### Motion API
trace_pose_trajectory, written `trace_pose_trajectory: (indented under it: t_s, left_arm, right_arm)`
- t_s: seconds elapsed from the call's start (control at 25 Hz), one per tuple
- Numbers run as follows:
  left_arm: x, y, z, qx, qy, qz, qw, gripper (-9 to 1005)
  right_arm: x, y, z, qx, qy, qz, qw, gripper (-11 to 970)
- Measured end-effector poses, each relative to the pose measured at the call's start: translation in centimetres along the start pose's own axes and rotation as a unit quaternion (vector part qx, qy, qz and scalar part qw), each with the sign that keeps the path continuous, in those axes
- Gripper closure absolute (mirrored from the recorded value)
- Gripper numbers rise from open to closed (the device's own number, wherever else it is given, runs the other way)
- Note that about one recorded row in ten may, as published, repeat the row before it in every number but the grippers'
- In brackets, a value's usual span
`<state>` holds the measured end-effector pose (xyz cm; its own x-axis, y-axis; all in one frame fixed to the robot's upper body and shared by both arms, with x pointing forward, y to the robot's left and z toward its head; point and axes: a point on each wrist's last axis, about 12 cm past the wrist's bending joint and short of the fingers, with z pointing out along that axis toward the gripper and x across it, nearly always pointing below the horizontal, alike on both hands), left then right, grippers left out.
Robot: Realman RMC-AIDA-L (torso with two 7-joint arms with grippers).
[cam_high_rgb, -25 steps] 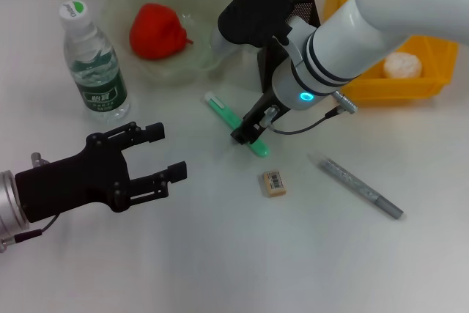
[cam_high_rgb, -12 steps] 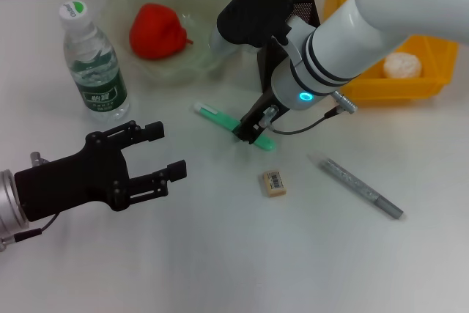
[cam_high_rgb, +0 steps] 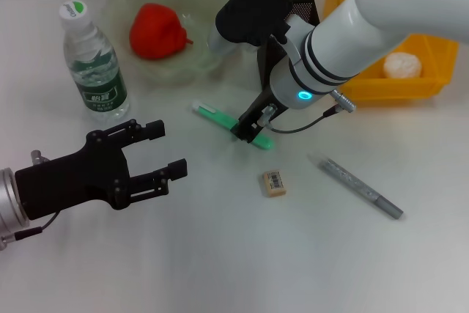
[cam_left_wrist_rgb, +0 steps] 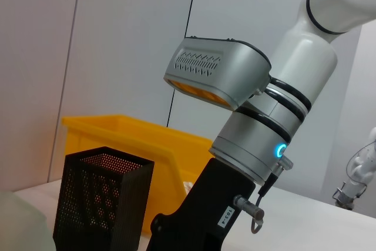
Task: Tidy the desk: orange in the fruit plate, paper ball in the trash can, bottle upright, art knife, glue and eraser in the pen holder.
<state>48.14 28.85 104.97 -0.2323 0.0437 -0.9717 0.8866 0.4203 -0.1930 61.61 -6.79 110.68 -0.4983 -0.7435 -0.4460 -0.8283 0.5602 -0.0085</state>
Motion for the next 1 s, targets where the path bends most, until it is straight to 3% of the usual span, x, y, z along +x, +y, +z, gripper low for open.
trace_pose_trajectory:
  t_s: [0.76,1.0]
  left_arm:
    - [-0.28,0.24,0.25,0.002,0.001,0.005,1.0,210]
    - [-0.32,0.25,0.26,0.002,-0.001,0.005,1.0,210]
  right_arm:
    - [-0.28,-0.03,-0.22,0.001,-0.004,-0.007,1.0,764]
    - [-0.53,-0.08,-0.26,0.003,-0.012,-0.014,1.0,641]
